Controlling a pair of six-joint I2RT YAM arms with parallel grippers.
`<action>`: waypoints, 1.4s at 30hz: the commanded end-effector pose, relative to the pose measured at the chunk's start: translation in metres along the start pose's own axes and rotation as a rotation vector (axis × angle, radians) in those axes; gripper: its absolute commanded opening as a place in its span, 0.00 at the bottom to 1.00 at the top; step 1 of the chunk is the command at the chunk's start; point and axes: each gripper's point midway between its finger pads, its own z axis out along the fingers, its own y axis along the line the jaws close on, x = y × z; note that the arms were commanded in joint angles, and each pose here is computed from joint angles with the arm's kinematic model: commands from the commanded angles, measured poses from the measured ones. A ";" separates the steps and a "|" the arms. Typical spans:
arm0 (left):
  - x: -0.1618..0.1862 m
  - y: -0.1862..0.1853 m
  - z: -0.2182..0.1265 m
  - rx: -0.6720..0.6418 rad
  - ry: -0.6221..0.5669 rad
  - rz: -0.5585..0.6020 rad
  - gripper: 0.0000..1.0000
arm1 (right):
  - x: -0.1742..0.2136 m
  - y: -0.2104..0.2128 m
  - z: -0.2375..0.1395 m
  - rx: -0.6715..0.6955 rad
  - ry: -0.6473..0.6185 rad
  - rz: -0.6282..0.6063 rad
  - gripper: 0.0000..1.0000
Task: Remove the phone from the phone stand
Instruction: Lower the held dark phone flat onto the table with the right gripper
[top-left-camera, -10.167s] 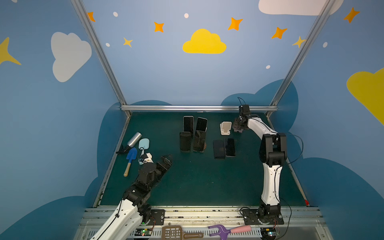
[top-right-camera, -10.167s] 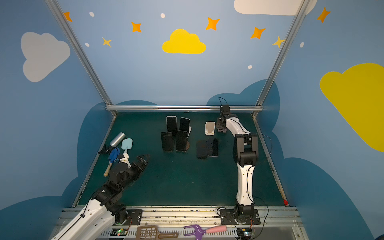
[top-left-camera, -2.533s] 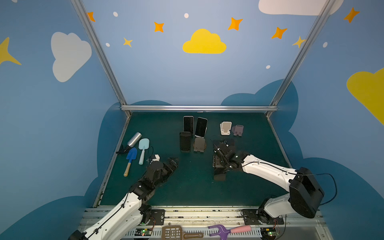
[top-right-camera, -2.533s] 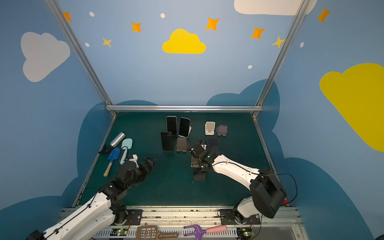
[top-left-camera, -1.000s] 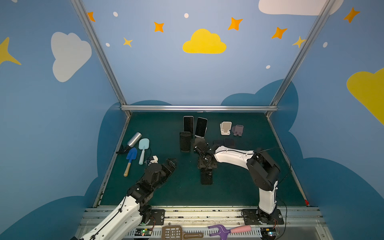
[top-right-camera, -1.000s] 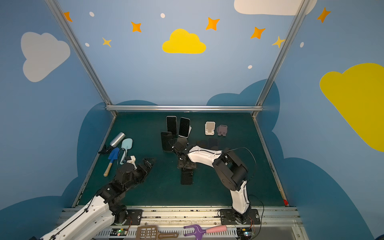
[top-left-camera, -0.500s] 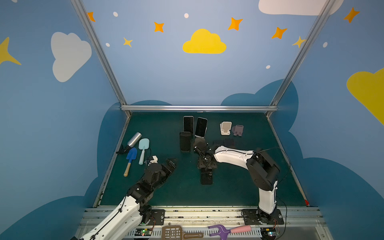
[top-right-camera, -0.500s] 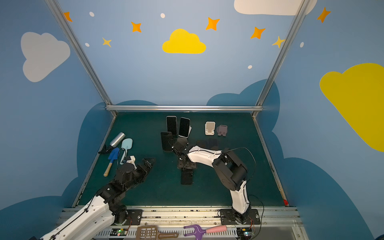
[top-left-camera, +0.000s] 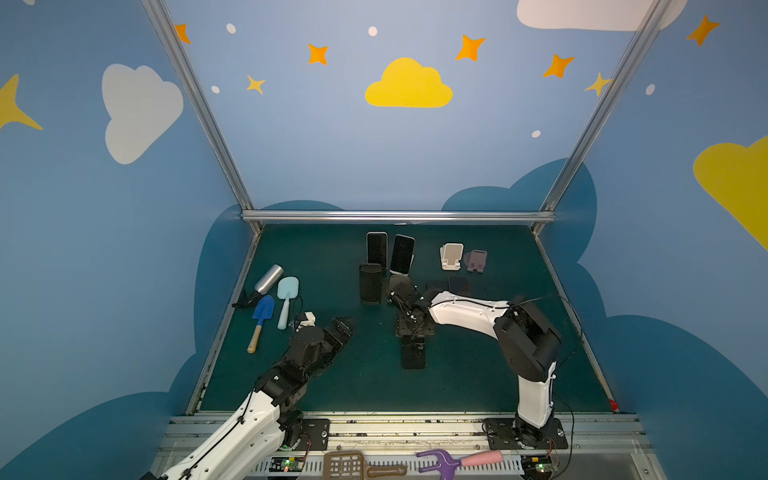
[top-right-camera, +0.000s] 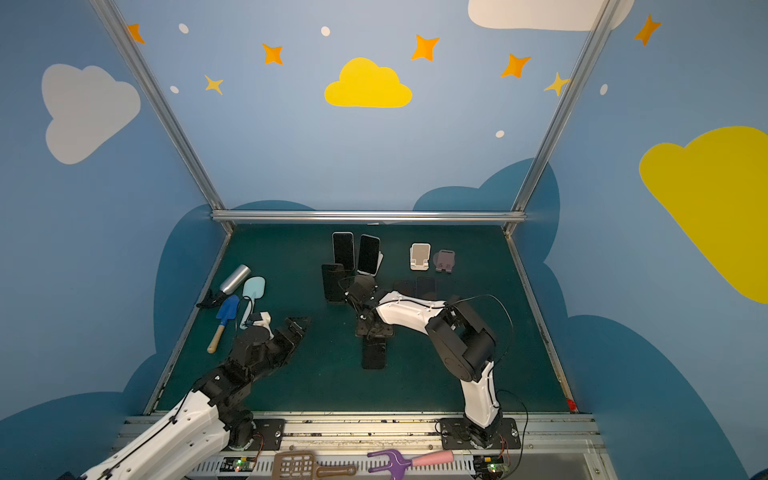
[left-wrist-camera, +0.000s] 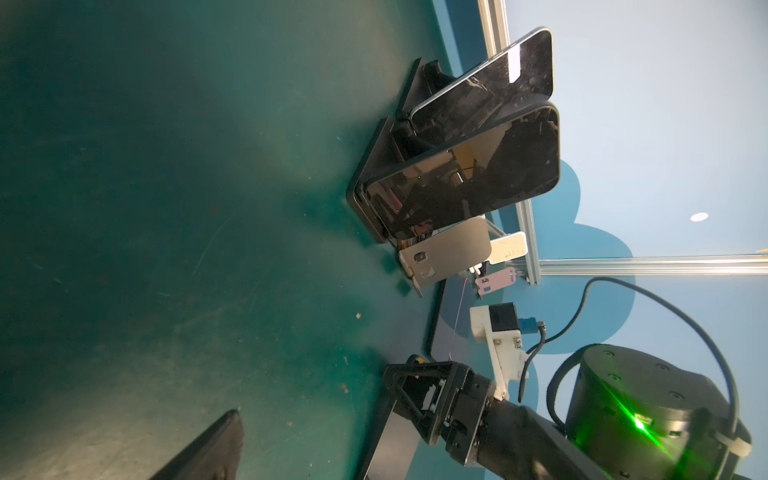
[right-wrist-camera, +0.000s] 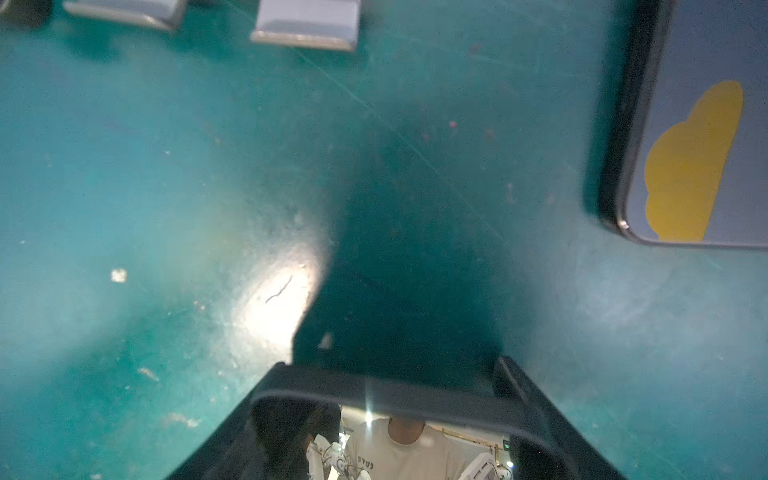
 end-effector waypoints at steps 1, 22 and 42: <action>-0.002 -0.003 -0.002 -0.005 -0.008 0.004 1.00 | 0.021 -0.026 0.033 0.074 0.085 -0.006 0.72; -0.002 -0.005 -0.003 -0.002 -0.007 0.004 1.00 | 0.017 -0.028 0.027 0.064 0.087 0.001 0.76; -0.002 -0.006 -0.005 -0.002 -0.004 0.004 1.00 | 0.011 -0.032 0.009 0.050 0.069 0.003 0.79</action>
